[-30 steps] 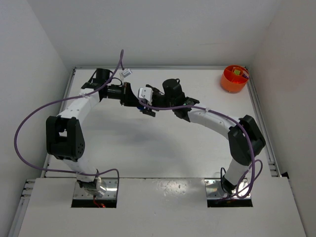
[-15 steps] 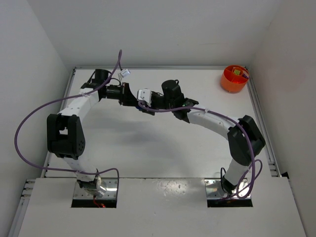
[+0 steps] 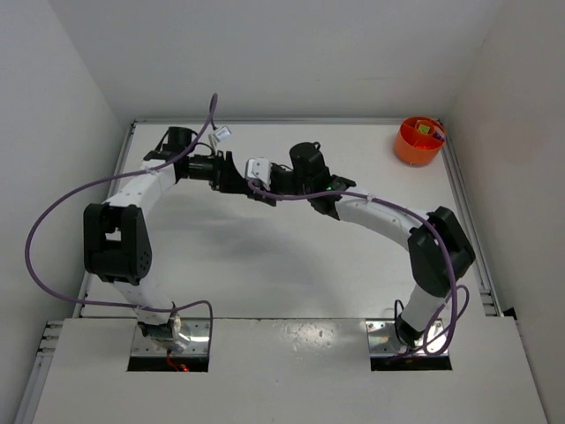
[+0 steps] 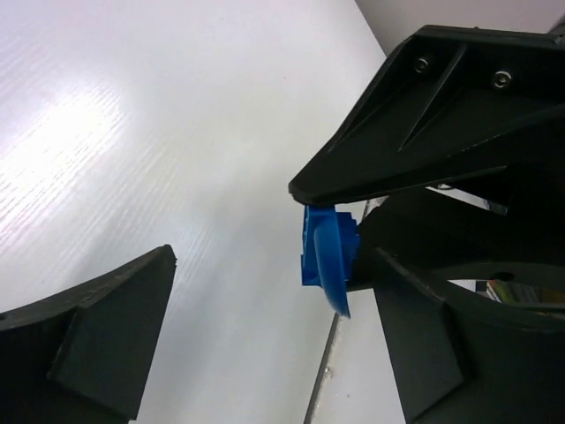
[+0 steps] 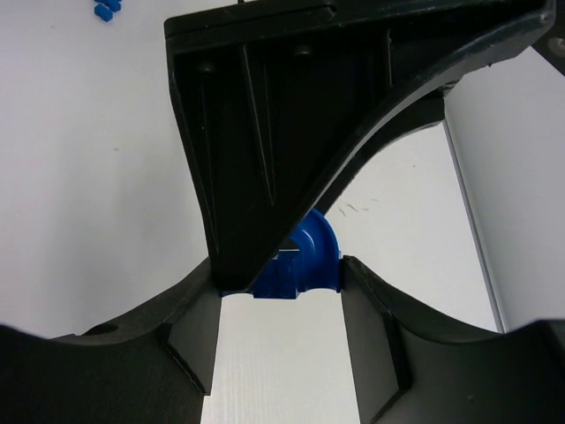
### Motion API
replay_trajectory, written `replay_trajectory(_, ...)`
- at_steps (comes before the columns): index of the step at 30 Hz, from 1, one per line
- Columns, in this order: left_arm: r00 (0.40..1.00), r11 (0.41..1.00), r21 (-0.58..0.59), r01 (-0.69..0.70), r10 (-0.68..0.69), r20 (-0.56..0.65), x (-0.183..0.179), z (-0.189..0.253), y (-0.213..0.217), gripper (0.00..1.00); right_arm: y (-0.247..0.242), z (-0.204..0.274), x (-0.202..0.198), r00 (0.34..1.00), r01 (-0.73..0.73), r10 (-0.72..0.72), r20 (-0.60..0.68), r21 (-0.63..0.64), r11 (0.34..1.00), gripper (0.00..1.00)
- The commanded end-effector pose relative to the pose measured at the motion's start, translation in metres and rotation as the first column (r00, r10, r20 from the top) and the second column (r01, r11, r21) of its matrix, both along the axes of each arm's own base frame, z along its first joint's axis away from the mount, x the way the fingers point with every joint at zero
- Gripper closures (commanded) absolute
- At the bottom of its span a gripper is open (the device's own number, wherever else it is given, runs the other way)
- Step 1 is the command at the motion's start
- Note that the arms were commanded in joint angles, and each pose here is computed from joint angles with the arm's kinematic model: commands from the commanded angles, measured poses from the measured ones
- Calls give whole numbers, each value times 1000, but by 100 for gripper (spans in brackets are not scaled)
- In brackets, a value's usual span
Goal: Sort the legos into containers by color
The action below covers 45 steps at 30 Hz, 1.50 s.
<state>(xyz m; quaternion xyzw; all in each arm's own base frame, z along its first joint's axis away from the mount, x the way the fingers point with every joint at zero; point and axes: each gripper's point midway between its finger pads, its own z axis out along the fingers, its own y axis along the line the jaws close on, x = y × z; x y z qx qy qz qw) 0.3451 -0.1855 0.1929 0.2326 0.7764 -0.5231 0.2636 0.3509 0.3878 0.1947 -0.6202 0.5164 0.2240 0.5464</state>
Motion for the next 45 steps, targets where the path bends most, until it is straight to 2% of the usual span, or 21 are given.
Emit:
replay_trajectory(1, 996, 1000, 13, -27, 26, 80, 3, 13, 10, 0, -13, 52, 17, 992, 71, -79, 101, 84, 994, 78)
replay_trajectory(5, 984, 992, 33, -120, 114, 138, 16, 24, 28, 0, -43, 43, 27, 974, 211, -214, 75, 39, 977, 80)
replay_trajectory(8, 969, 980, 35, -195, 187, 159, 27, 30, 47, 0, -80, 29, 41, 937, 344, -342, 66, -23, 939, 81)
replay_trajectory(10, 963, 975, 42, -217, 207, 171, 29, 30, 53, 0, -112, 24, 53, 892, 450, -446, 72, -64, 891, 83)
replay_trajectory(13, 960, 971, 56, -233, 220, 173, 31, 27, 55, 0, -155, 22, 76, 816, 577, -568, 106, -123, 807, 83)
replay_trajectory(17, 959, 967, 54, -250, 240, 153, 38, 23, 55, 0, -215, 26, 110, 675, 737, -721, 158, -177, 652, 84)
replay_trajectory(18, 954, 962, 59, -266, 254, 157, 41, 23, 56, 0, -225, 25, 117, 650, 759, -742, 163, -188, 624, 84)
replay_trajectory(19, 952, 962, 55, -267, 254, 172, 43, 24, 57, 0, -245, 23, 130, 600, 797, -781, 173, -214, 565, 85)
replay_trajectory(22, 946, 955, 63, -291, 277, 170, 47, 24, 59, 0, -276, 31, 154, 520, 850, -830, 200, -223, 478, 85)
replay_trajectory(24, 945, 955, 62, -291, 277, 172, 50, 25, 59, 0, -290, 21, 167, 522, 845, -819, 238, -272, 460, 85)
replay_trajectory(25, 942, 955, 58, -292, 277, 189, 52, 29, 59, 0, -303, 34, 178, 502, 860, -824, 263, -258, 441, 85)
replay_trajectory(27, 940, 952, 63, -299, 283, 191, 54, 28, 60, 0, -315, 27, 189, 529, 839, -795, 297, -321, 439, 85)
replay_trajectory(28, 940, 952, 63, -299, 283, 191, 54, 28, 60, 0, -320, 45, 200, 524, 846, -790, 319, -300, 440, 85)
replay_trajectory(30, 942, 951, 64, -301, 287, 174, 52, 25, 60, 0, -342, 58, 212, 532, 840, -763, 367, -341, 422, 85)
replay_trajectory(32, 942, 949, 72, -307, 293, 165, 51, 20, 60, 0, -363, 48, 224, 541, 829, -748, 385, -390, 400, 85)
replay_trajectory(34, 941, 948, 67, -311, 296, 165, 52, 21, 60, 0, -376, 59, 233, 554, 822, -711, 432, -418, 387, 85)
replay_trajectory(35, 941, 948, 67, -311, 296, 165, 52, 21, 60, 0, -387, 48, 238, 565, 810, -700, 437, -455, 370, 83)
replay_trajectory(36, 941, 948, 67, -311, 296, 165, 52, 21, 60, 0, -390, 58, 243, 562, 814, -686, 463, -455, 360, 82)
replay_trajectory(40, 941, 947, 65, -313, 300, 157, 54, 19, 60, 0, -414, 49, 252, 609, 766, -641, 468, -558, 320, 78)
replay_trajectory(41, 942, 948, 68, -312, 300, 148, 55, 16, 60, 0, -414, 60, 257, 613, 768, -618, 493, -555, 320, 78)
replay_trajectory(45, 944, 947, 68, -314, 304, 131, 56, 13, 60, 0, -432, 35, 258, 667, 709, -558, 494, -652, 270, 78)
